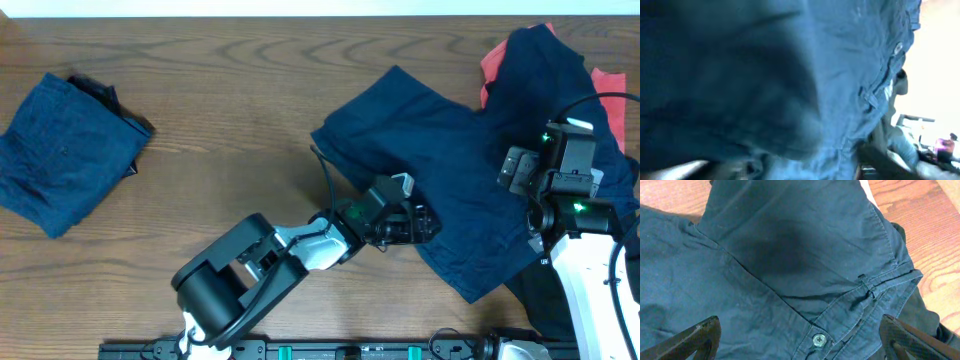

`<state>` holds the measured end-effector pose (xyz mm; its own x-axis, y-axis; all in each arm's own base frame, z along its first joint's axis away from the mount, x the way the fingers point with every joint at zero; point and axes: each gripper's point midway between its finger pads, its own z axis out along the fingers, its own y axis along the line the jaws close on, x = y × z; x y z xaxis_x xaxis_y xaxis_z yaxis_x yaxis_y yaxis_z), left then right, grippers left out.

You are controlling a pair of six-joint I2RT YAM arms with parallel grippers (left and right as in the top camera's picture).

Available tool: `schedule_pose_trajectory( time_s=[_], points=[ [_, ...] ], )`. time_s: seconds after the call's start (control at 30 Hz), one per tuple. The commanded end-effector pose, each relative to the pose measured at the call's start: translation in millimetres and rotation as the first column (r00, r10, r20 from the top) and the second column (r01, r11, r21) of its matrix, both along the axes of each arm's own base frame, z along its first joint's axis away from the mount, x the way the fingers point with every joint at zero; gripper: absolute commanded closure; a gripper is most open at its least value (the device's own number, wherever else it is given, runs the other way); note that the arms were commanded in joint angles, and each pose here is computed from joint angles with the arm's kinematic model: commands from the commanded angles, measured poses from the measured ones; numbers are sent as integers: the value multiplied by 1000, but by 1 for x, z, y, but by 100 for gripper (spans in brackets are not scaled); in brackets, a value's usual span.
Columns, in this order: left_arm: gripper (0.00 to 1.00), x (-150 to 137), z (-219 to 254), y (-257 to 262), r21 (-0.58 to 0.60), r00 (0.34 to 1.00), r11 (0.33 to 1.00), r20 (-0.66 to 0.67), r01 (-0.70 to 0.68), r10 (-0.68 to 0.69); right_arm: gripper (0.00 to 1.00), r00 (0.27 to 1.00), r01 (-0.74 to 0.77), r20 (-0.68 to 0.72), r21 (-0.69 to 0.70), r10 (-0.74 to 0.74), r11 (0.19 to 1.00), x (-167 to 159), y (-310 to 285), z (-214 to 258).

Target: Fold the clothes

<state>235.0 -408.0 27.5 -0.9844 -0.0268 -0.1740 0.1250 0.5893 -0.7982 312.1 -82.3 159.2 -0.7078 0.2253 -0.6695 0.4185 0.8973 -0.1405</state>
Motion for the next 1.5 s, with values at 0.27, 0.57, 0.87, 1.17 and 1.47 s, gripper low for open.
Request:
schedule_pose_trajectory(
  time_s=[0.27,0.57,0.87,1.17,1.47],
  points=[
    [94,39,3,54,79,999,996,28,-38,36,1,1000,13,4,3,-13,1000,-3,-2,4],
    [94,167,106,288,229,841,829,336,-510,425,1,1000,10,-7,17,-10,1000,-2,-2,0],
    [2,135,104,326,211,868,843,89,-495,488,16,991,-103,-73,110,111,989,3,20,-23],
    [2,81,72,246,301,968,922,10,-243,252,99,954,-203,-158,279,253,939,14,52,-71],
    [28,62,45,148,293,996,955,82,-56,33,99,908,-315,-164,336,384,888,49,66,-127]
  ],
)
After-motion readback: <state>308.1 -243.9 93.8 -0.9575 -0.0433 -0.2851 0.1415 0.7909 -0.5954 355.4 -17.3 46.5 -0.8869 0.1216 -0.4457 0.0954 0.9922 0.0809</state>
